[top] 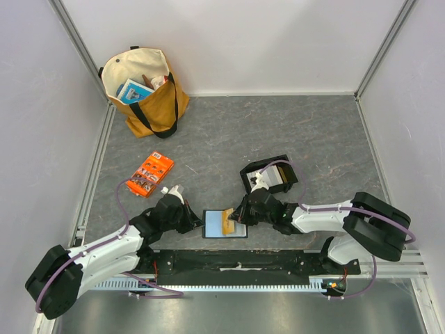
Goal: Put the credit cards into the card holder
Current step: Insert the credit card into the card holder.
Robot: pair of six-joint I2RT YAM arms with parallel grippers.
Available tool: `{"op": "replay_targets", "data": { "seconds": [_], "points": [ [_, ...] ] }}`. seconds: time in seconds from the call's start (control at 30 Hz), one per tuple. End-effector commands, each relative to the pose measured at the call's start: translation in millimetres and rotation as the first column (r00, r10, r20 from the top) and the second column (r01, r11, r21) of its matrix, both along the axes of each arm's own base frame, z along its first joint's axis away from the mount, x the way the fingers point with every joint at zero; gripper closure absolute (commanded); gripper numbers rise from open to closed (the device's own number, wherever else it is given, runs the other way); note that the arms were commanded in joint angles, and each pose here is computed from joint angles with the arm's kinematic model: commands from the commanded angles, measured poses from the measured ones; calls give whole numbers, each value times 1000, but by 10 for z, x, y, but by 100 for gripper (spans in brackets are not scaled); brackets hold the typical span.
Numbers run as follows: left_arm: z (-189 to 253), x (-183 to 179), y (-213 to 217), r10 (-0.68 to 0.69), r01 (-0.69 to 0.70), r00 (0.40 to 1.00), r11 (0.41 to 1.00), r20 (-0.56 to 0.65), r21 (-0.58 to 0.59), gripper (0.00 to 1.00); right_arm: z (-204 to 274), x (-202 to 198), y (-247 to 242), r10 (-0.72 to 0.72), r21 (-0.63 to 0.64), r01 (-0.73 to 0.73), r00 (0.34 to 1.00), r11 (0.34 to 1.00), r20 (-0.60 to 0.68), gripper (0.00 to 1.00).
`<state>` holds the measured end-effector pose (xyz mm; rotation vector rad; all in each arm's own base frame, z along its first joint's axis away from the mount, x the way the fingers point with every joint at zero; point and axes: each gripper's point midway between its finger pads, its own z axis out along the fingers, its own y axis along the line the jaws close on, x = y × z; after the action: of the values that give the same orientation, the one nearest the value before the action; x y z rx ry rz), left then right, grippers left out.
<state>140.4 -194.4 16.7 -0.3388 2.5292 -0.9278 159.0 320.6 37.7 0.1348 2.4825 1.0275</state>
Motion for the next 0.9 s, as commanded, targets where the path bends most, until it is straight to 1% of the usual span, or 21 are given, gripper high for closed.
{"op": "replay_targets", "data": {
  "seconds": [0.0,0.07,0.13,0.27,0.47,0.6,0.7,0.8,0.87],
  "points": [
    [47,52,-15,-9,9,999,1000,32,11,98,12,-20,55,-11,71,13,1000,997,-25,100],
    [47,49,-11,-8,8,1000,1000,29,10,98,47,-13,38,-21,81,22,1000,996,-17,100],
    [51,53,-9,-4,3,999,1000,32,7,98,38,-3,19,-31,64,32,999,997,-24,100],
    [54,54,-10,-4,3,999,1000,33,6,98,-107,-39,-37,-40,25,41,998,999,-58,100],
    [48,47,-11,-6,6,999,1000,32,5,98,-224,-75,-45,-48,43,52,995,998,-83,100],
    [40,40,-9,-4,4,1000,1000,30,1,98,-230,-60,-53,-70,50,74,995,996,-75,100],
    [36,41,-11,-1,2,1000,1000,29,-2,98,-228,-76,6,-59,74,65,995,995,-84,100],
    [39,43,-10,0,0,1000,1000,29,0,98,-148,-104,75,-57,137,68,995,988,-88,100],
    [37,45,-2,4,-4,1000,1000,29,2,98,-134,-118,107,-47,146,61,994,987,-99,100]
  ]
}}
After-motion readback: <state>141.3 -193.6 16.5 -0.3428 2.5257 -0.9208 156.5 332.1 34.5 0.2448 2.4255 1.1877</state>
